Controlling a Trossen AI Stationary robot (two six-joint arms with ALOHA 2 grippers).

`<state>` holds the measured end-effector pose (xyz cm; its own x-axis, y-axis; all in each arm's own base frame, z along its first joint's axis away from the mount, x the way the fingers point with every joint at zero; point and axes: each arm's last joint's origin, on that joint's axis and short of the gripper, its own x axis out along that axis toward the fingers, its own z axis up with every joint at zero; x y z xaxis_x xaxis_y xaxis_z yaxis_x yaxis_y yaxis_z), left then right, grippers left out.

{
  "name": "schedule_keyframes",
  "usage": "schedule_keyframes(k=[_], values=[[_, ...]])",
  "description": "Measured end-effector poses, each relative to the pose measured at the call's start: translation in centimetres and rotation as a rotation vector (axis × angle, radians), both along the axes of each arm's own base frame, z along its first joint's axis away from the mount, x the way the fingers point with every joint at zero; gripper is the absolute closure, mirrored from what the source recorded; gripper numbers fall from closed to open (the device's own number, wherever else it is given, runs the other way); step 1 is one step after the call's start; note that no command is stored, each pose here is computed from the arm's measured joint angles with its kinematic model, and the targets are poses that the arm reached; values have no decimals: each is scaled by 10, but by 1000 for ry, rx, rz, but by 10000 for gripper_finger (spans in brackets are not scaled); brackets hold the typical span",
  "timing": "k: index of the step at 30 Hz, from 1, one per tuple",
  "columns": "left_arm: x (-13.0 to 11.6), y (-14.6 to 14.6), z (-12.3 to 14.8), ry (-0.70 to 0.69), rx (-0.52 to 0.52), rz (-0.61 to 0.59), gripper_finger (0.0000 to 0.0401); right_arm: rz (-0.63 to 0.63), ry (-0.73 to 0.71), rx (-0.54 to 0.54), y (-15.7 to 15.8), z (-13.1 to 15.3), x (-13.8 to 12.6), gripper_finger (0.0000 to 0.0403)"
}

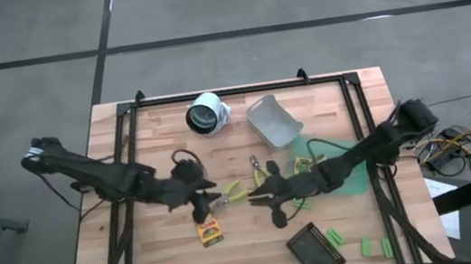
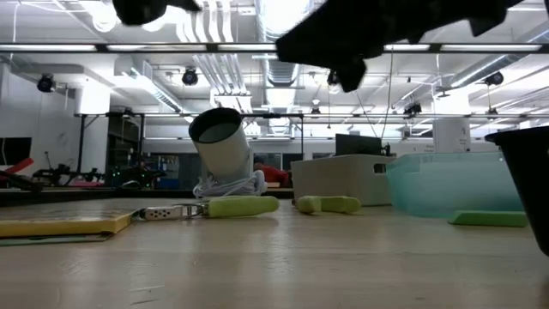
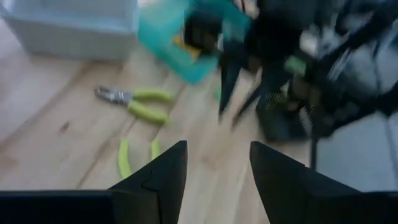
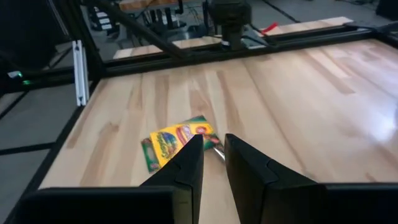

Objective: Pick & Place School Supplies
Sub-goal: Put the yellow crayon box into the green bin

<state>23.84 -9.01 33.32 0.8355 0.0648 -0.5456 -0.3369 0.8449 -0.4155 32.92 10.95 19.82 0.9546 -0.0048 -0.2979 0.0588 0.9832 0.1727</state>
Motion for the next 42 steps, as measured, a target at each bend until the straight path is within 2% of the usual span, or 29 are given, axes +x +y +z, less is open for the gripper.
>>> schedule_keyframes(k=[3,7,12,16,19,27,31,34,42], values=[[-11,4,15,-69,-61,70,220,9,-7,-4,8,0,21,339],[-24,1,16,-80,-122,113,220,13,13,-28,19,1,51,339],[-34,-13,-10,-24,-213,149,220,7,166,-62,29,-1,78,339],[-44,-25,-39,12,-287,235,220,9,299,-48,34,-7,92,340],[-54,-34,-57,36,-376,291,220,56,309,-39,39,-11,102,342],[-78,-50,-96,64,-602,459,220,102,347,-48,38,-25,109,360],[-80,-57,-119,64,-696,502,220,172,357,-83,35,-29,110,367],[-77,-62,-137,65,-768,514,220,206,361,-64,29,-29,112,369],[-71,-69,-157,94,-814,531,220,214,338,-24,12,-26,120,369]])
